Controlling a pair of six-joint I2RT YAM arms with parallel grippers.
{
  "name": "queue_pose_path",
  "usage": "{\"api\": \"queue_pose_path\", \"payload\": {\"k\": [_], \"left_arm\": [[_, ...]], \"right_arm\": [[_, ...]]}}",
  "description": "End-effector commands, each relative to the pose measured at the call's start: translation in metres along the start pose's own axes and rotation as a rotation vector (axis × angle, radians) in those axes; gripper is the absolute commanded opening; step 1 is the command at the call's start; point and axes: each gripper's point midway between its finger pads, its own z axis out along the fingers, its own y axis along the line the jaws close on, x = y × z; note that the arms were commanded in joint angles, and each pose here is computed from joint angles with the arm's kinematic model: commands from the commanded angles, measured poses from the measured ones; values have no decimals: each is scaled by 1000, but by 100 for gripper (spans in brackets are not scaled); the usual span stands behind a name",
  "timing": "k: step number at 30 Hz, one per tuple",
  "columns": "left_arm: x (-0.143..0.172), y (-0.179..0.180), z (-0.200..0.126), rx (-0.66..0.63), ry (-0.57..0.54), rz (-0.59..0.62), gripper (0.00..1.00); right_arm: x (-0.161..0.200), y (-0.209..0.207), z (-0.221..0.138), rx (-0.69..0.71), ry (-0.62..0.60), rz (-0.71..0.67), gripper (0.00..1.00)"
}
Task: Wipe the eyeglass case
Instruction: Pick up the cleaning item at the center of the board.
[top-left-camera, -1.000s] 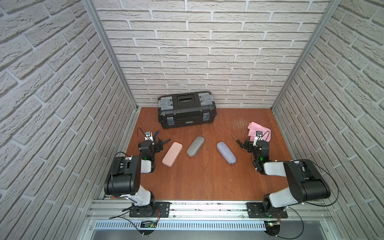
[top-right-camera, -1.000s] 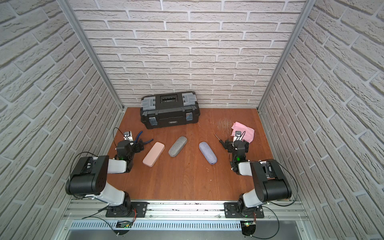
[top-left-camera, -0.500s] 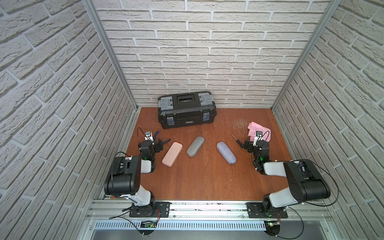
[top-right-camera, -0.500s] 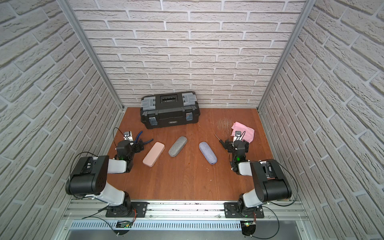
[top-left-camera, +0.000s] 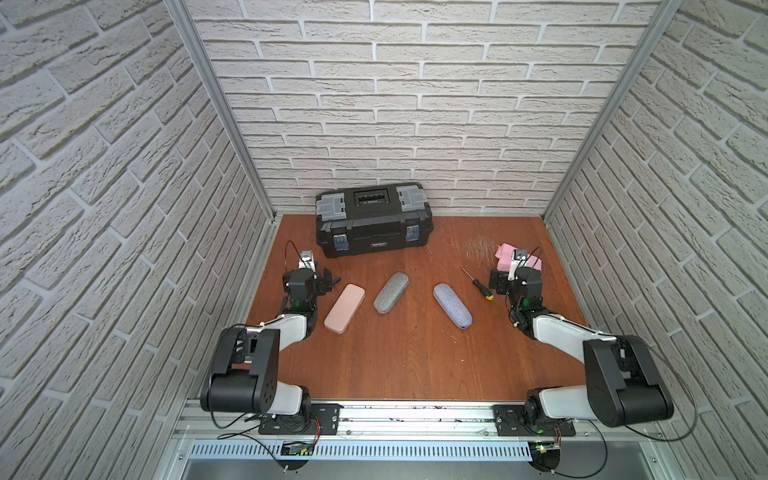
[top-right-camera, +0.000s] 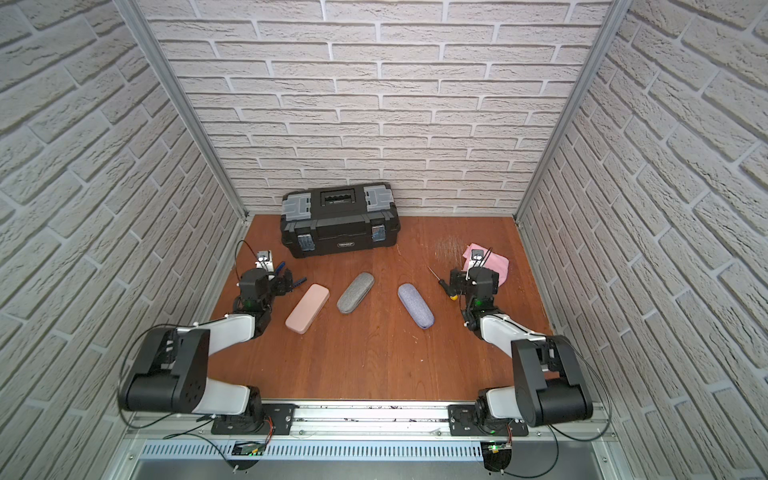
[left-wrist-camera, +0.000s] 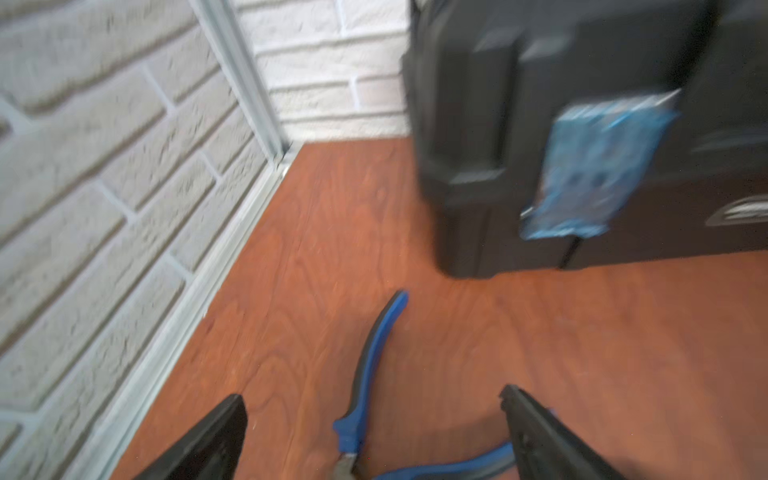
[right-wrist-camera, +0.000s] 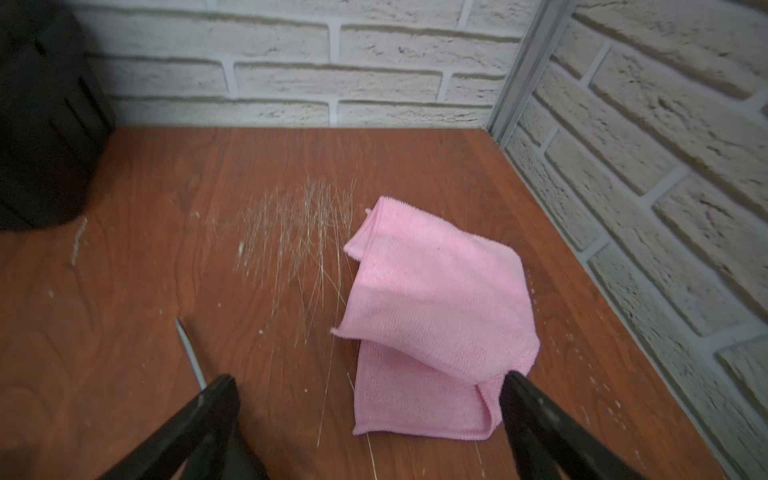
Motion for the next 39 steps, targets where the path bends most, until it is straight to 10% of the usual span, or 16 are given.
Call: {"api": "queue_pose_path", "payload": {"k": [1,9,17,39], "left_arm": [[-8,11,-21,-155,55,86,98],[-46,30,-62,-225,83,-116,98],[-48,36,-65,-69,174,-458,98],[-34,-116,-110,266,326,-129,95]], "right_arm": [[-4,-18,-24,85,93,123,99],[-20,-45,-74,268,249,392,99],[2,18,-54,-126,475,391,85],[51,127,-123,-412,705,-101,83]]}}
